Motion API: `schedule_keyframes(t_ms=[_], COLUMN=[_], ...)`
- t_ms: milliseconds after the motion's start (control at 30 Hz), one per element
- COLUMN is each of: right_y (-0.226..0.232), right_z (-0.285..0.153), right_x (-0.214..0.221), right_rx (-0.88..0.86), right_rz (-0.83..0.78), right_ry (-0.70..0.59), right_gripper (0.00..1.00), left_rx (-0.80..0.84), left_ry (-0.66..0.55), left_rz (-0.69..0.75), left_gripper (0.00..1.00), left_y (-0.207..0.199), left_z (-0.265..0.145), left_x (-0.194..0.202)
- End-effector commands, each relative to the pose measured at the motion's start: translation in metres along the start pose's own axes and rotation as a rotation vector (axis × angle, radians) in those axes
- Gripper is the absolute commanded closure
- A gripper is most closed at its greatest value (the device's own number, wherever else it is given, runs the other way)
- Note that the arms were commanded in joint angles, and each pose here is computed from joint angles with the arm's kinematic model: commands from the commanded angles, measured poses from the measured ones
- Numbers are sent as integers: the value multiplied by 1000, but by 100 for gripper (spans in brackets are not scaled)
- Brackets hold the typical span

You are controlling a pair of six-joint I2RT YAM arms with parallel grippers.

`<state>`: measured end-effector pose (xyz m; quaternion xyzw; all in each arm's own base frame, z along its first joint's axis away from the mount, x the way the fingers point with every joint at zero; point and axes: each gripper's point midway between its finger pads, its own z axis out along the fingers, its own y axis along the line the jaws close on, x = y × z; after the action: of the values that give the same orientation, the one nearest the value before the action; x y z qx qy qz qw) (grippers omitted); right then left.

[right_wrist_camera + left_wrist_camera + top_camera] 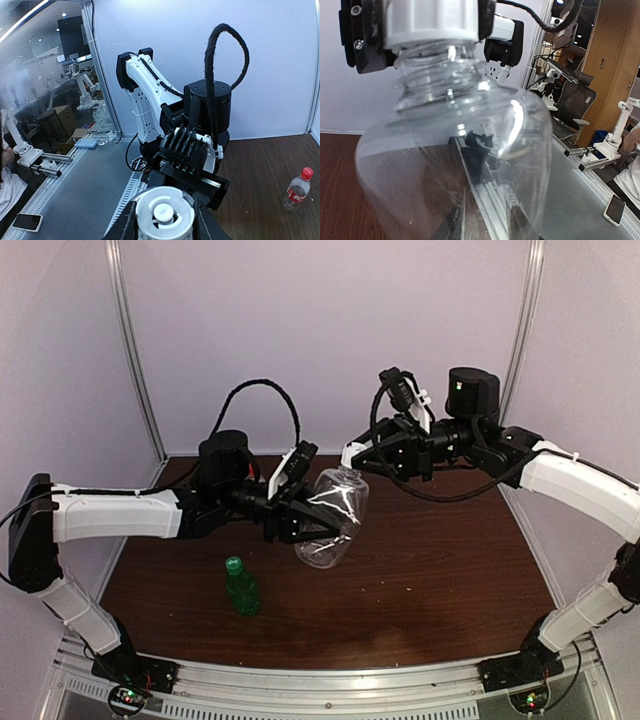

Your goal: Unscrew the bottle caps

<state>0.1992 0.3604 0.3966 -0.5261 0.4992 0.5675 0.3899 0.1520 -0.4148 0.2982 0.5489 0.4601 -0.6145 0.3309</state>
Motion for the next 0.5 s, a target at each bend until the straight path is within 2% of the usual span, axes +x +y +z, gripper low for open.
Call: schedule_keyframes(t_ms=[0,167,467], right_y=[-4,5,0], right_z=[-7,-8,-10], right_x=[-16,-23,-25], right_rx=[63,24,34], right_rz=[-5,-49,-58], right_ry=[-35,-51,-71], right_gripper=[69,75,75], left_rx=[10,34,48], left_ry=[-39,-29,-48], left_rz=[106,94,117], left_gripper=[67,67,67], left_y=[-3,-4,-11], left_z=[3,4,2], left_x=[-22,-16,-22])
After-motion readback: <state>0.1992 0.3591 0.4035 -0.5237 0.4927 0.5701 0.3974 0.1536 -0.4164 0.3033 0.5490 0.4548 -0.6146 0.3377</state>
